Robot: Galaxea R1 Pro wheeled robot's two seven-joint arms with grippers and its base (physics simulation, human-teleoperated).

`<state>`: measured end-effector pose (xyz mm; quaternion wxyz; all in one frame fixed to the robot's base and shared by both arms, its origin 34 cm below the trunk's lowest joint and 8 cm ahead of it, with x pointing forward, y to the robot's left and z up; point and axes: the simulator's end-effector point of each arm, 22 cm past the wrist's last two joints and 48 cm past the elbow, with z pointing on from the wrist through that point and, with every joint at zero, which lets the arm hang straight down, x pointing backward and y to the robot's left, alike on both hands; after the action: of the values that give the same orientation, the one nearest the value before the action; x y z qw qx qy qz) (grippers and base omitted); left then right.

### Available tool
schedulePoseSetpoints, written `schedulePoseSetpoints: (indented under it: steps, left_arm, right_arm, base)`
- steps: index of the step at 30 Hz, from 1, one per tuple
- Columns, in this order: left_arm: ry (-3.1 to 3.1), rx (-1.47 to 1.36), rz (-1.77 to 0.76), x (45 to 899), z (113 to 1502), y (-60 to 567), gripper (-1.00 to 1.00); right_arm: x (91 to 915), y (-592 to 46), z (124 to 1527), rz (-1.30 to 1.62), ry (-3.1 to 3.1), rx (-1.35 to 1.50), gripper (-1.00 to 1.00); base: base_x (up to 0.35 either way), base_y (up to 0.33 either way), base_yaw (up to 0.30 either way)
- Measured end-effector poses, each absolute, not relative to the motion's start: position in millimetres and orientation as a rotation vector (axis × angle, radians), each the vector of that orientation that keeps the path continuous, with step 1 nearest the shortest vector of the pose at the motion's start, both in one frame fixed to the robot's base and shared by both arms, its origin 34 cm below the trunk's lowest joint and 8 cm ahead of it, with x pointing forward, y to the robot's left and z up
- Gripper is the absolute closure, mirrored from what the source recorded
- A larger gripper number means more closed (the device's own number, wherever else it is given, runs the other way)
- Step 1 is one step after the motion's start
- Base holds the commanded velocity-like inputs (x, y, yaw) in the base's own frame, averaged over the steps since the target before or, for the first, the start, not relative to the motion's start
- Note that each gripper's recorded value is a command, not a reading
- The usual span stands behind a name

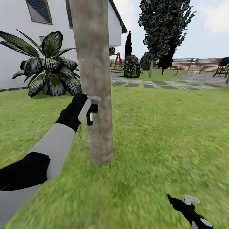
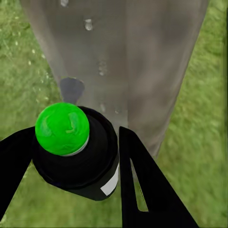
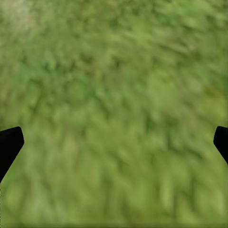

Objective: In the garden, pick up the pesticide atomizer on the floor and spray pesticide onto both trees until each tree trunk is fully covered.

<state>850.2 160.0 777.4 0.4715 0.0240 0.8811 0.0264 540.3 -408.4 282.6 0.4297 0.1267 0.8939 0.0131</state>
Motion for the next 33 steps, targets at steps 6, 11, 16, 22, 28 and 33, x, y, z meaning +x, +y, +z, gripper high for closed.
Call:
schedulePoseSetpoints:
  steps: [6, 11, 16, 22, 28, 33]
  left_arm:
    - [2.053, 0.065, 0.054, 858.8, 858.1, 151.4, 1.00]
    - [1.966, 0.064, 0.053, 860.5, 924.4, 149.8, 1.00]
    - [1.909, 0.062, 0.054, 858.4, 976.1, 150.1, 1.00]
    - [1.900, 0.062, 0.031, 857.2, 995.4, 146.9, 1.00]
    - [1.912, 0.050, 0.025, 858.9, 995.5, 149.5, 1.00]
    - [1.913, 0.049, 0.079, 860.9, 993.3, 158.3, 1.00]
  right_arm:
    - [540.3, -409.0, 282.9, 0.032, 2.230, 0.317, -1.00]
    - [540.3, -408.7, 282.7, 0.032, 2.230, 0.317, -1.00]
    - [540.3, -408.0, 282.6, 0.034, 2.230, 0.317, -1.00]
    - [541.1, -408.0, 283.4, 0.033, 2.228, 0.316, -1.00]
    - [541.2, -408.1, 284.8, 0.033, 2.226, 0.315, -1.00]
    - [541.1, -407.9, 283.4, 0.033, 2.229, 0.314, -1.00]
  base:
    - [0.000, 0.000, 0.000]
    - [0.000, 0.000, 0.000]
    - [0.000, 0.000, -0.127]
    - [0.000, 0.000, -0.036]
    - [0.000, 0.000, 0.000]
    - [-0.211, 0.000, 0.000]
